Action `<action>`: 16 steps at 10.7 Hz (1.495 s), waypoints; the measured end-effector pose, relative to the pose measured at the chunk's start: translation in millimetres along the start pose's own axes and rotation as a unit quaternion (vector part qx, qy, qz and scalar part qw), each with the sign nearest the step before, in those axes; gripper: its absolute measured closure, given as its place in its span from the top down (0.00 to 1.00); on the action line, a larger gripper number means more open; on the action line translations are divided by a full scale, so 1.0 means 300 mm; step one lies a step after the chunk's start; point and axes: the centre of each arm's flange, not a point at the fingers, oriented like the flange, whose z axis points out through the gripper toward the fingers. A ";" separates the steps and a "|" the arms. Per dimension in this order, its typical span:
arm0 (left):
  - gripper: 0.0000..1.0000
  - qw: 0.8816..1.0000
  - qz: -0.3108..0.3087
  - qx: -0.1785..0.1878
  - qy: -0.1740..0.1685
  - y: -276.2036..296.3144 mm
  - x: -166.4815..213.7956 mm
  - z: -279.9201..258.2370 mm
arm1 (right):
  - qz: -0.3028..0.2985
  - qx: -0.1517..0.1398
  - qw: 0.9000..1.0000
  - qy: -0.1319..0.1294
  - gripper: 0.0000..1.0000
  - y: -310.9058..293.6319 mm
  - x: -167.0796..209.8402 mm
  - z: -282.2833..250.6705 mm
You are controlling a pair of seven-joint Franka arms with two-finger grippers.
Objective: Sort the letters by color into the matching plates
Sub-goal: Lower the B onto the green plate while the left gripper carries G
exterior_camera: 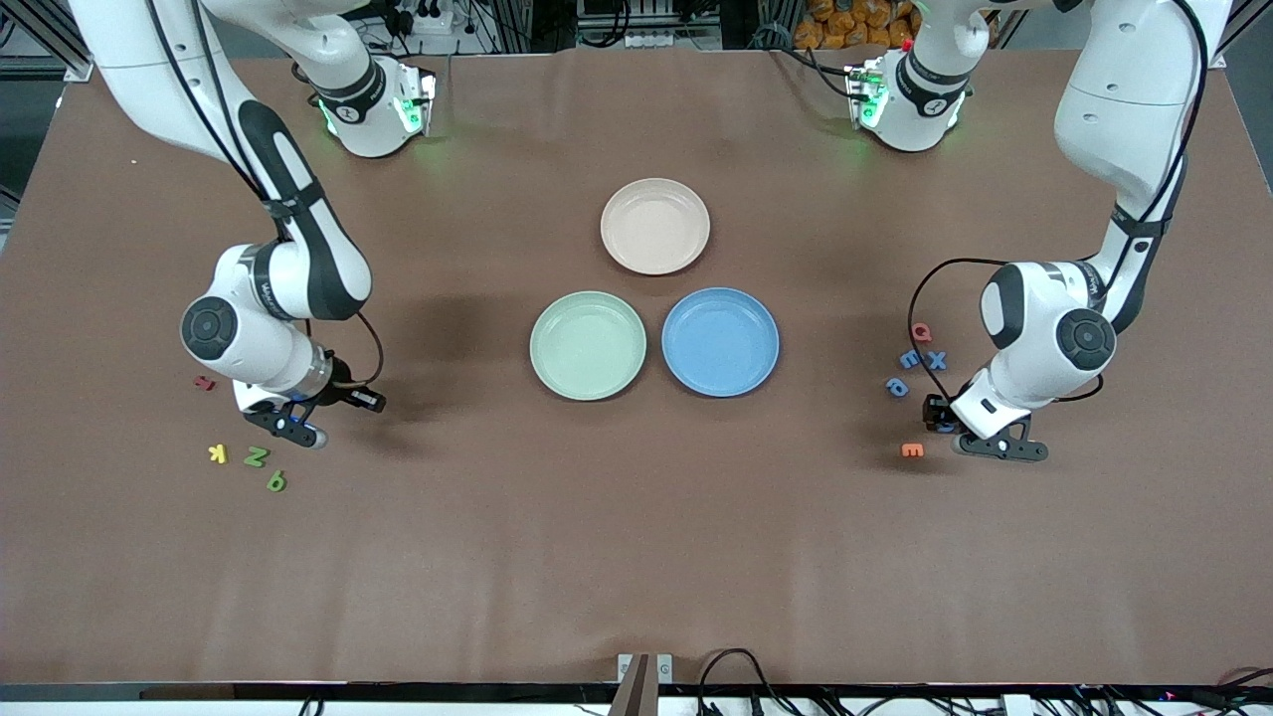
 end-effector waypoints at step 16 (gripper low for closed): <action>0.35 0.999 -0.025 -0.018 -0.010 0.126 0.046 -0.212 | 0.044 0.028 0.998 -0.019 0.37 -0.742 -0.554 0.006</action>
